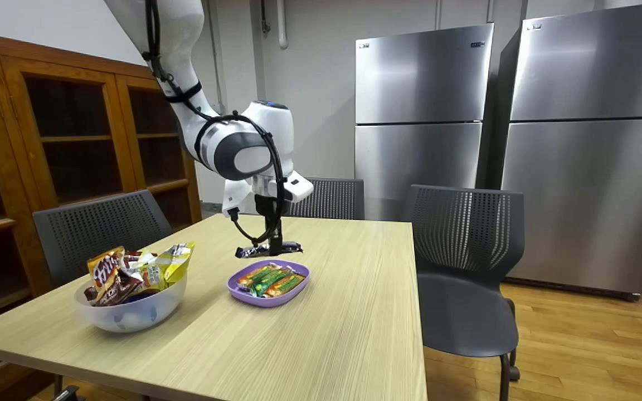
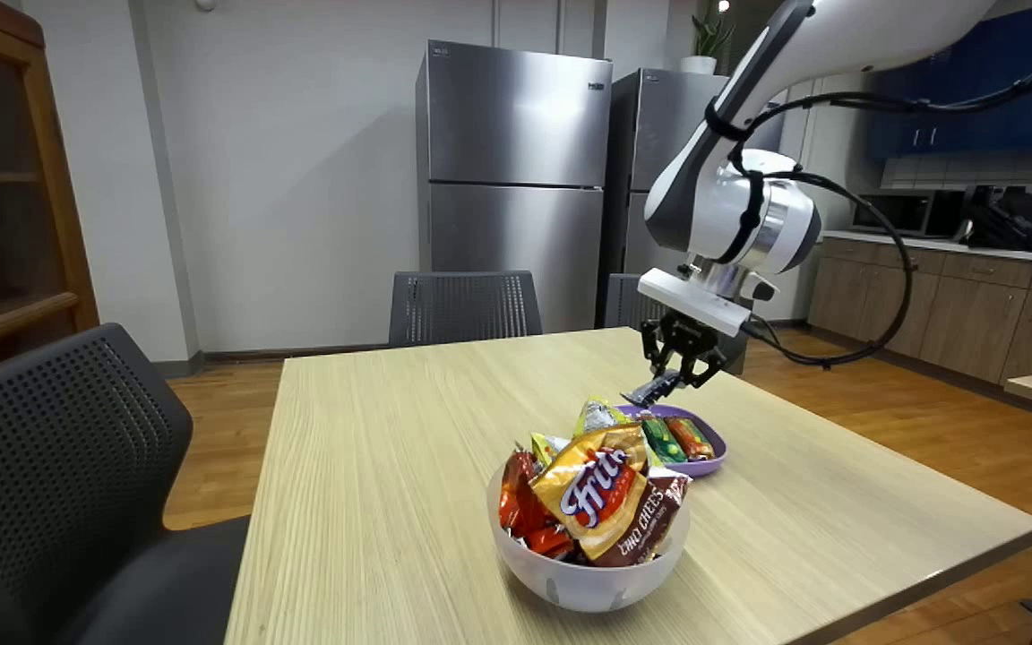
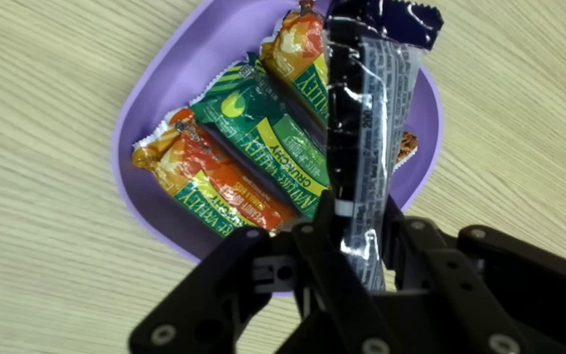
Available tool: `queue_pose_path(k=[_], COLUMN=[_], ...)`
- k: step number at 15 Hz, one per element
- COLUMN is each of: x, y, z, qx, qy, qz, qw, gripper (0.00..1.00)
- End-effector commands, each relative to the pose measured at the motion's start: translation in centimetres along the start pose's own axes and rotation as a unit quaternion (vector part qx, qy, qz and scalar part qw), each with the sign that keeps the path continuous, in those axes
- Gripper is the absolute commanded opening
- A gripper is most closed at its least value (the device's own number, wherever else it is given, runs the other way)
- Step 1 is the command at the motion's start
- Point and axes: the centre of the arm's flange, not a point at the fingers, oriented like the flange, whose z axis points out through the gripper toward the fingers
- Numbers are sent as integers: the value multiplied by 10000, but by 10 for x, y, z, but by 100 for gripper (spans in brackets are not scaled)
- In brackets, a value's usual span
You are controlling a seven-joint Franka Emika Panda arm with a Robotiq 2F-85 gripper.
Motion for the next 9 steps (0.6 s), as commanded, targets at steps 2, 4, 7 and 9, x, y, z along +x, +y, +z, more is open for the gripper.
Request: queue_pose_path(k=[2, 4, 7, 9], x=[14, 16, 20, 21], y=[-28, -32, -36, -37], z=[23, 32, 43, 48], qx=[-73, -109, -153, -159], qy=[-63, -43, -44, -65], qz=[40, 32, 55, 88], qw=[9999, 9999, 9999, 9998], gripper=[6, 6, 6, 6])
